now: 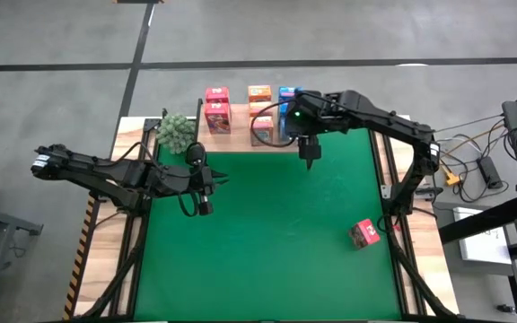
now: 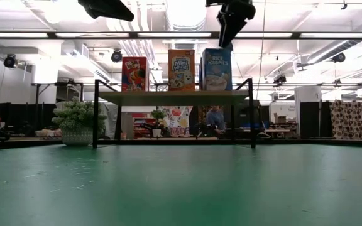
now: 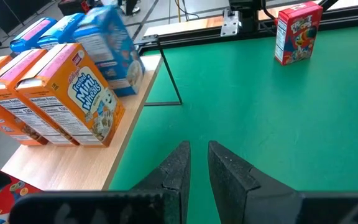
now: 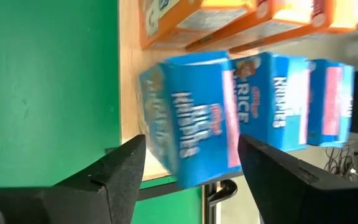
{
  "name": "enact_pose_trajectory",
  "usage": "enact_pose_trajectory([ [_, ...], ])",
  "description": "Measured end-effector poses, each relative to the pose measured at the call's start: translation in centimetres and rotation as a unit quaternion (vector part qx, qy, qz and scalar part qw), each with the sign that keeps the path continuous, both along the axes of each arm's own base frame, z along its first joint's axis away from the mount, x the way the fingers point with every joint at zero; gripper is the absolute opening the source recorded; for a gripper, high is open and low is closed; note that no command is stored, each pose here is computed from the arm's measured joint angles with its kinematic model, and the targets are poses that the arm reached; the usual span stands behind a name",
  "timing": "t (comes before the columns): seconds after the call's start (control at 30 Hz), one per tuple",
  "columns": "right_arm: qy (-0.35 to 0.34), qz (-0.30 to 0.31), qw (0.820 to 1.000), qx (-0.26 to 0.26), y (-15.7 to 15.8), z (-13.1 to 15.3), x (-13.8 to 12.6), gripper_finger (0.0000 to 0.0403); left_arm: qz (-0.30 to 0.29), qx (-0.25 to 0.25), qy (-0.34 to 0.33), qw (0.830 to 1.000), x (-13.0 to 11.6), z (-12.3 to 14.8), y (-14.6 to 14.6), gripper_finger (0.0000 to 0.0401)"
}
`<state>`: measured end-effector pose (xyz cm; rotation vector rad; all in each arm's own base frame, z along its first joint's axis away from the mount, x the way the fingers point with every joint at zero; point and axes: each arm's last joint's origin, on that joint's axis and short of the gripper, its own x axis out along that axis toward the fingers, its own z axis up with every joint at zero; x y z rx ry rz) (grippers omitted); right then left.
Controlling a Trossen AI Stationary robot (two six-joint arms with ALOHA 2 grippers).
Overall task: Stack cereal on shelf
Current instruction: Put the blue cereal box on the shelf aligned with the other blue cereal boxes, then put the red cereal box on the shelf aligned with the other red cereal boxes
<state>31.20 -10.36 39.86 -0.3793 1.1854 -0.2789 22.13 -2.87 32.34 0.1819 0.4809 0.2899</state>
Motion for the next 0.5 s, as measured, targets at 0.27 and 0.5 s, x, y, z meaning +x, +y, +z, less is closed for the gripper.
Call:
enact_pose_trajectory([
  [0.27, -0.031, -0.011, 0.999, -0.003, 0.1, 1.5, -0.2, 0.0247, 0.000, 0.000, 0.000, 1.000, 0.0, 0.0, 0.0, 0.0039],
  [0.5, -0.041, -0.027, 0.999, 0.004, 0.4, 3.1, -1.2, 0.0213, 0.000, 0.000, 0.000, 1.000, 0.0, 0.0, 0.0, 0.0039],
])
